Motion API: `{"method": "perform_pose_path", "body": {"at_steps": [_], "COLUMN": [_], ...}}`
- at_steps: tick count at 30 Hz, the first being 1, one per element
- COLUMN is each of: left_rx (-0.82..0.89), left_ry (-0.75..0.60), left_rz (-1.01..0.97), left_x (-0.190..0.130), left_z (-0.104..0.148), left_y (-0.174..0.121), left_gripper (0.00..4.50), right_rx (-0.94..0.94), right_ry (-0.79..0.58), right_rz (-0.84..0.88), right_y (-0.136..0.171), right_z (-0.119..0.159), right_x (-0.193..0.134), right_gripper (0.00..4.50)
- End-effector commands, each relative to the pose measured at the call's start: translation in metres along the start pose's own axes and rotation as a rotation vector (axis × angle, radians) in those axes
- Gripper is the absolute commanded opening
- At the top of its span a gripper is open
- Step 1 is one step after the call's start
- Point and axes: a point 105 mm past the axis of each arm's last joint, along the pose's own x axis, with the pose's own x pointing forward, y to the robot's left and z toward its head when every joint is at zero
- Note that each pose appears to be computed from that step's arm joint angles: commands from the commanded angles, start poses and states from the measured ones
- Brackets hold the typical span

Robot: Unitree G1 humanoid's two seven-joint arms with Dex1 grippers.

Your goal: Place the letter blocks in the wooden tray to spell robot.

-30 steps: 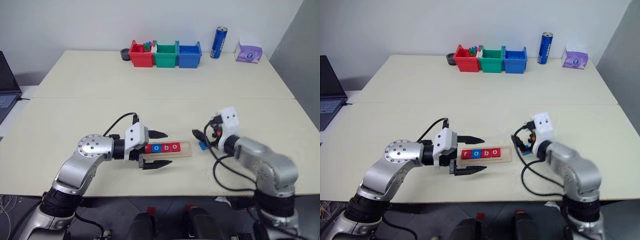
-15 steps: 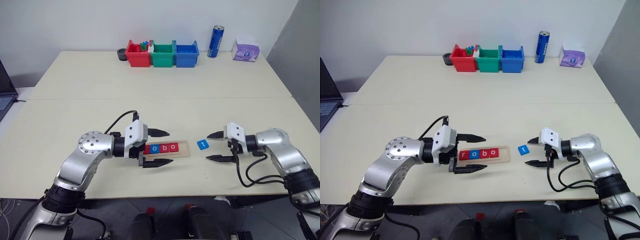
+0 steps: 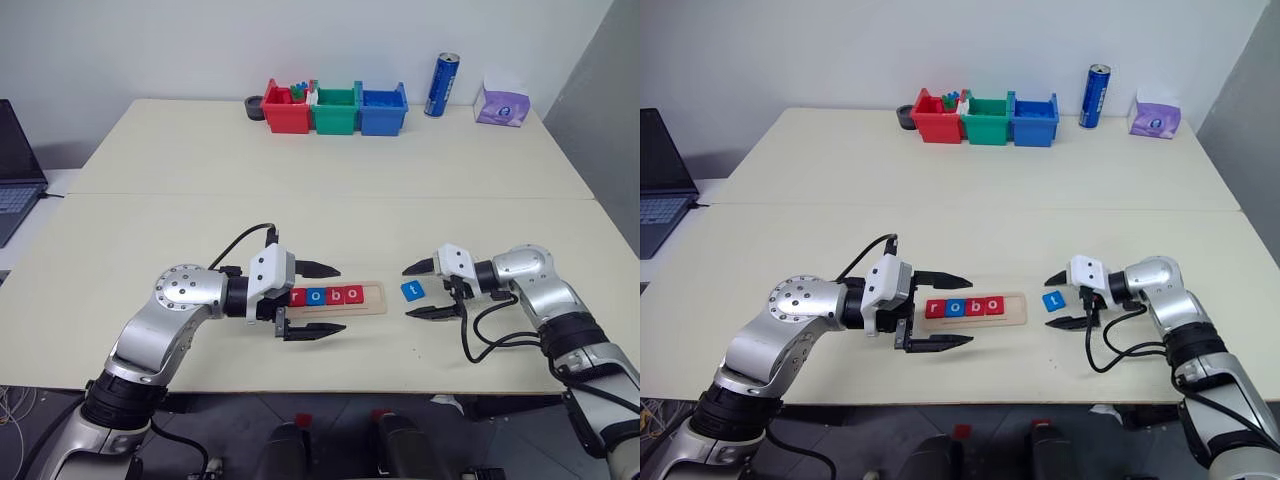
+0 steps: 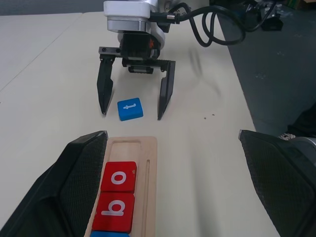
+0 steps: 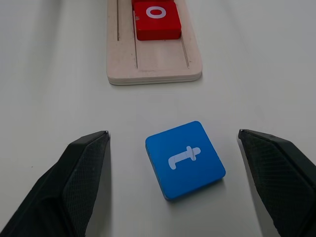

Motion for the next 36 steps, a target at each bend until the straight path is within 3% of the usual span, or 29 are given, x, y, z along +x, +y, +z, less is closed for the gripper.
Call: {"method": "perform_pose_path", "body": {"at_steps": [1,6,8,13,20,25,36], "left_rx": [0.045,0.047,0.046,0.056,0.059,0.063,0.067], "left_ry": [-0.023,-0.023,-0.023,-0.014,0.077,0.079,0.067], "left_rz": [-0.005,-0.003,-0.002,0.017,0.088,0.095,0.089], "left_x": [0.0,0.001,0.0,-0.014,-0.053,-0.055,-0.046], "left_z": [0.011,0.011,0.011,0.01,-0.005,-0.005,-0.003], "left_y": [-0.001,0.0,0.001,0.006,0.027,0.029,0.026], "left_gripper": [4.5,4.5,4.5,4.5,4.5,4.5,4.5], "right_rx": [0.024,0.033,0.035,0.009,0.005,0.01,0.011], "right_ry": [0.002,-0.003,-0.008,-0.071,-0.191,-0.178,-0.143], "right_rz": [-0.012,-0.028,-0.035,-0.069,0.001,0.029,0.012], "right_y": [-0.006,-0.009,-0.01,-0.016,0.004,0.014,0.005], "right_z": [0.0,0.001,0.002,0.031,0.081,0.077,0.063], "right_x": [-0.003,-0.006,-0.008,-0.011,0.015,0.031,0.045], "right_gripper": [3.86,2.15,1.71,1.6,1.6,1.6,1.6]}}
